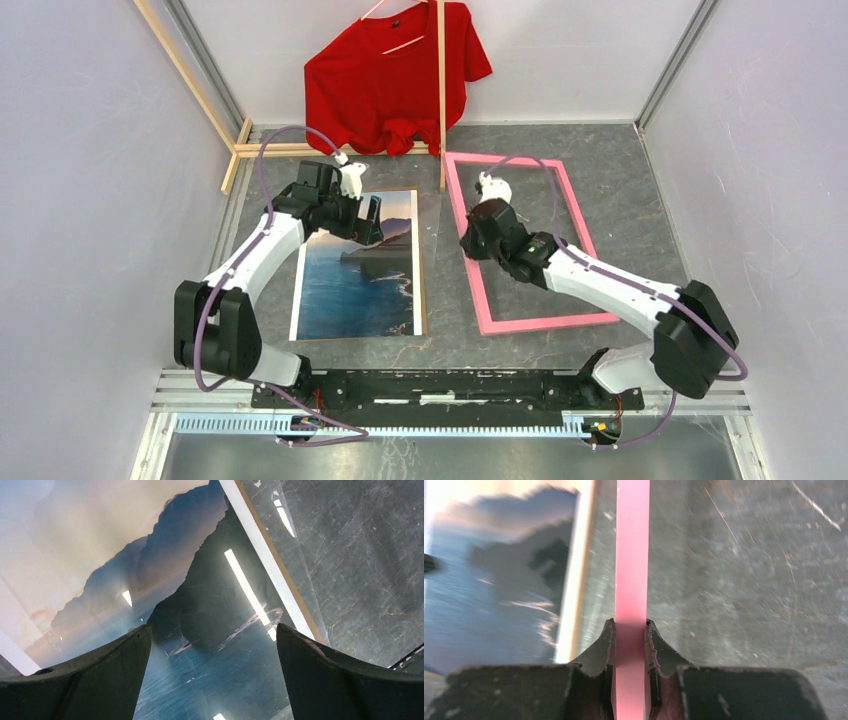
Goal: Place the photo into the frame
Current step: Turn over the photo frame at the center of the board.
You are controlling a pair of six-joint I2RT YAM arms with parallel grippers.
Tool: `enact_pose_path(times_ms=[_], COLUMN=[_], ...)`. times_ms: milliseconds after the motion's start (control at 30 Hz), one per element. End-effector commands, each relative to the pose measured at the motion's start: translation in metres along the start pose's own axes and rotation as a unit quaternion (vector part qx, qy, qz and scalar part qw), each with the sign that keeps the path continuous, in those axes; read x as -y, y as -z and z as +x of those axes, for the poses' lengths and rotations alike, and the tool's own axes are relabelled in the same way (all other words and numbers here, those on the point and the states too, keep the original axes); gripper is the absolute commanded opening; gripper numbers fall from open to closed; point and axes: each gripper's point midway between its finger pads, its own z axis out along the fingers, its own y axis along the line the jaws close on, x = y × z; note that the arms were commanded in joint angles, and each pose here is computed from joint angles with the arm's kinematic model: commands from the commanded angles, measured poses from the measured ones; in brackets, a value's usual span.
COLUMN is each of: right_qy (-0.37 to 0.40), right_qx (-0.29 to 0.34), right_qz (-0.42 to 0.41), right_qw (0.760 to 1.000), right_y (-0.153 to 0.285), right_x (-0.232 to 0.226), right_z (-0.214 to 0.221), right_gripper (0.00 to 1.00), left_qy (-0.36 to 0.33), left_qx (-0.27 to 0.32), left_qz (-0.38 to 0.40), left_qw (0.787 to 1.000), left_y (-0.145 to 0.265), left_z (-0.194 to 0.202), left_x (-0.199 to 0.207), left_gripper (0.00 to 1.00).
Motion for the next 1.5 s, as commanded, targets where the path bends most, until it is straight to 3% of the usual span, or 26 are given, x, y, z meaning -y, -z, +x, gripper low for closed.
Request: enact_pose_path(times_ms=[0,167,700,933,1100,1167,1300,1400,1467], right_qy=[-0.099,-0.175,-0.334,-0.392,-0.405,-0.403,-0.376,-0.334,-0.302], right_qx=[0.092,0.117,0.08,0.08,0.075,0.07,0.066,0.074,0.069], right_qz=[-0.072,-0.154,-0.369,-0.395,-0.373,-0.365,-0.349,-0.334,-0.323], right_qw=[0.988,0.965,0.864,0.827,0.831,0.836,0.856,0.878,0.894], right_y=[0.047,0.085,0.14,0.15,0.138,0.132,0.123,0.121,0.12], right_x=[-0.039,-0.065,-0.119,-0.112,-0.092,-0.084,-0.072,-0.065,-0.062], right_z=[-0.088,-0.132,-0.182,-0.18,-0.169,-0.164,-0.159,-0.165,-0.167], right_gripper=[0.0,0.0,0.0,0.0,0.0,0.08,0.48,0.6,0.62], left_qy=[-0.001,0.007,0.015,-0.004,-0.012,-0.016,-0.021,-0.027,-0.035], left_qx=[0.023,0.046,0.096,0.145,0.174,0.185,0.197,0.201,0.206], left_qz=[0.012,0.033,0.08,0.073,0.06,0.053,0.043,0.042,0.04], left_qw=[1.0,0.998,0.992,0.987,0.983,0.981,0.979,0.978,0.977], left_y=[0.003,0.009,0.028,0.03,0.028,0.025,0.013,0.005,0.003], left_z=[-0.027,-0.051,-0.092,-0.119,-0.148,-0.159,-0.177,-0.188,-0.197], left_x=[0.009,0.028,0.077,0.1,0.115,0.121,0.134,0.142,0.148], left_gripper=[1.0,1.0,1.0,1.0,1.0,1.0,1.0,1.0,1.0])
